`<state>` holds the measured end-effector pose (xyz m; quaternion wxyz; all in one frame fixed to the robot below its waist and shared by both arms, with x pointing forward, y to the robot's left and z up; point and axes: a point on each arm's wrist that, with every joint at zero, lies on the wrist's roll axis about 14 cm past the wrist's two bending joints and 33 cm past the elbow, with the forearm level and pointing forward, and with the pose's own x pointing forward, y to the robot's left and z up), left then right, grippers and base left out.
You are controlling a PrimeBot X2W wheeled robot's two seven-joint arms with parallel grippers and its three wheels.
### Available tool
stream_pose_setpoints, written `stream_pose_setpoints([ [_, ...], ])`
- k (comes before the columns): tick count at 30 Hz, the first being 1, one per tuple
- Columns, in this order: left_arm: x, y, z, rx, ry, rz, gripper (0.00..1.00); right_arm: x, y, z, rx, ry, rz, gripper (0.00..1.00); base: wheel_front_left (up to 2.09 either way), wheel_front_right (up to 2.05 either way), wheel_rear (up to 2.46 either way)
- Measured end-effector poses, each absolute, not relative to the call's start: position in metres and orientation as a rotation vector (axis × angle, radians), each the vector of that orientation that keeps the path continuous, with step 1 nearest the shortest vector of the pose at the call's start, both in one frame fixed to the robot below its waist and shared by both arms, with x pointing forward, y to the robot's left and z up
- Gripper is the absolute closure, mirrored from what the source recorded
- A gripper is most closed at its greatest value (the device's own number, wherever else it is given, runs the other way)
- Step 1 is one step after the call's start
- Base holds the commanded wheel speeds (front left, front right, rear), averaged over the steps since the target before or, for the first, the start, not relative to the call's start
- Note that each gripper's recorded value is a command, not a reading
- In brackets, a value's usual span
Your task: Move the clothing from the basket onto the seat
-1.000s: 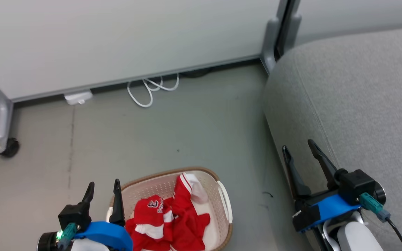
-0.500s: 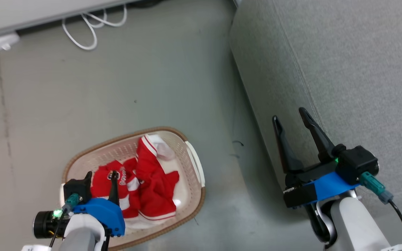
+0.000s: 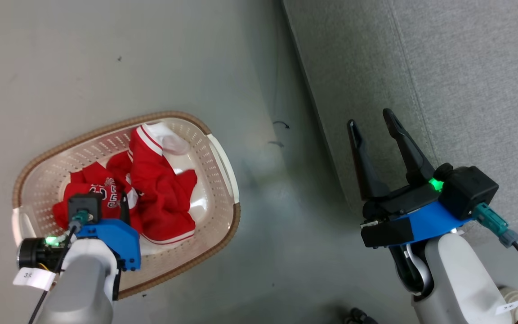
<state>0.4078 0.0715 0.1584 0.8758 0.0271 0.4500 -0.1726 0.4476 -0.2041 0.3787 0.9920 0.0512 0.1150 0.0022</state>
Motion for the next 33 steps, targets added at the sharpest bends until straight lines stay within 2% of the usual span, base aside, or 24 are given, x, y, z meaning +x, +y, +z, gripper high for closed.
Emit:
stream_pose_setpoints([
  [15,0.417,0.092,0.102,0.188,1.023,-0.339,0.0,0.451,-0.201,0.332,0.142,0.328,0.0,0.0,0.0,0.0,0.0],
  [16,0.417,0.092,0.1,0.188,1.03,-0.337,0.53,0.451,-0.201,0.33,0.144,0.332,0.001,0.0,0.0,0.0,0.0],
  [17,0.417,0.093,0.099,0.187,1.033,-0.335,1.0,0.451,-0.2,0.329,0.145,0.335,0.003,0.0,0.0,0.0,0.0],
  [33,0.42,0.086,0.106,0.153,1.034,-0.352,1.0,0.457,-0.199,0.338,0.149,0.307,0.01,0.0,0.0,0.0,0.0],
])
